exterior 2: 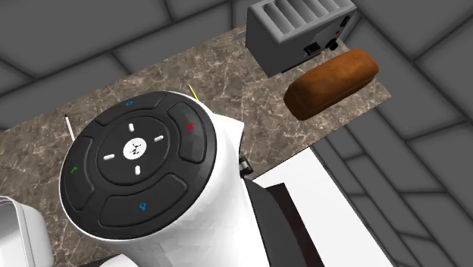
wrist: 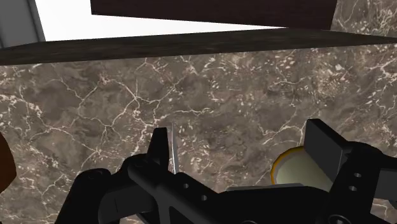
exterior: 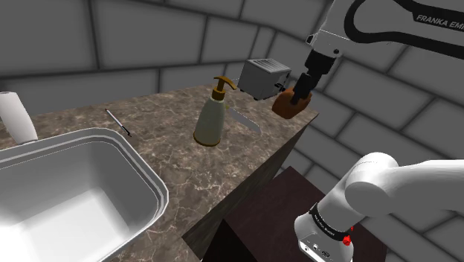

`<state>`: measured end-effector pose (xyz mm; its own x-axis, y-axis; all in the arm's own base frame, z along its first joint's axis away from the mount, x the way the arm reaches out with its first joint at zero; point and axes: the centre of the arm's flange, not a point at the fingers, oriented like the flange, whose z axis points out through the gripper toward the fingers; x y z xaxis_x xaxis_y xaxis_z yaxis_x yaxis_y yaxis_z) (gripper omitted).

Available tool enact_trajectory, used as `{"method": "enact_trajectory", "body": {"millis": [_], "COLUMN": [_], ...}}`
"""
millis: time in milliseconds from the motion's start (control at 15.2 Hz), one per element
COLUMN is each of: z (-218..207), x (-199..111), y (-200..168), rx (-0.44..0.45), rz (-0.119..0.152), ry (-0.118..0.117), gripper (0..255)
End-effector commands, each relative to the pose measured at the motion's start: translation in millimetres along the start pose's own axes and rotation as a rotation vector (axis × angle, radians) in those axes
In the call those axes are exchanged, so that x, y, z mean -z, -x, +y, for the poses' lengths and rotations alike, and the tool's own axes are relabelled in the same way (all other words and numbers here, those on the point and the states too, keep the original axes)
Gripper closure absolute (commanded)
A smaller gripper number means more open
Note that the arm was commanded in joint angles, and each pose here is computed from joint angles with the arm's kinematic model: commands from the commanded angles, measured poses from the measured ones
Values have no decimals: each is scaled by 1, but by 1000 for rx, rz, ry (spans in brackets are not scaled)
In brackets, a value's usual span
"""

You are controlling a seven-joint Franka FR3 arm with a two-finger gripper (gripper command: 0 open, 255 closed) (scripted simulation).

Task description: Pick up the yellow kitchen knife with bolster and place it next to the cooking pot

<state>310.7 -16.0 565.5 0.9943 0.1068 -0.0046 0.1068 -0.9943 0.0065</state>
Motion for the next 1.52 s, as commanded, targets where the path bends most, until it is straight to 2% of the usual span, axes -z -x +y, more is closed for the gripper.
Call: {"method": "enact_trajectory", "body": {"millis": [0, 1452], "z": [0, 72], "x": [0, -175], "y": [0, -238], "rx": [0, 4], "rz": [0, -85], "ry": [0, -85], "gripper": [0, 0]}}
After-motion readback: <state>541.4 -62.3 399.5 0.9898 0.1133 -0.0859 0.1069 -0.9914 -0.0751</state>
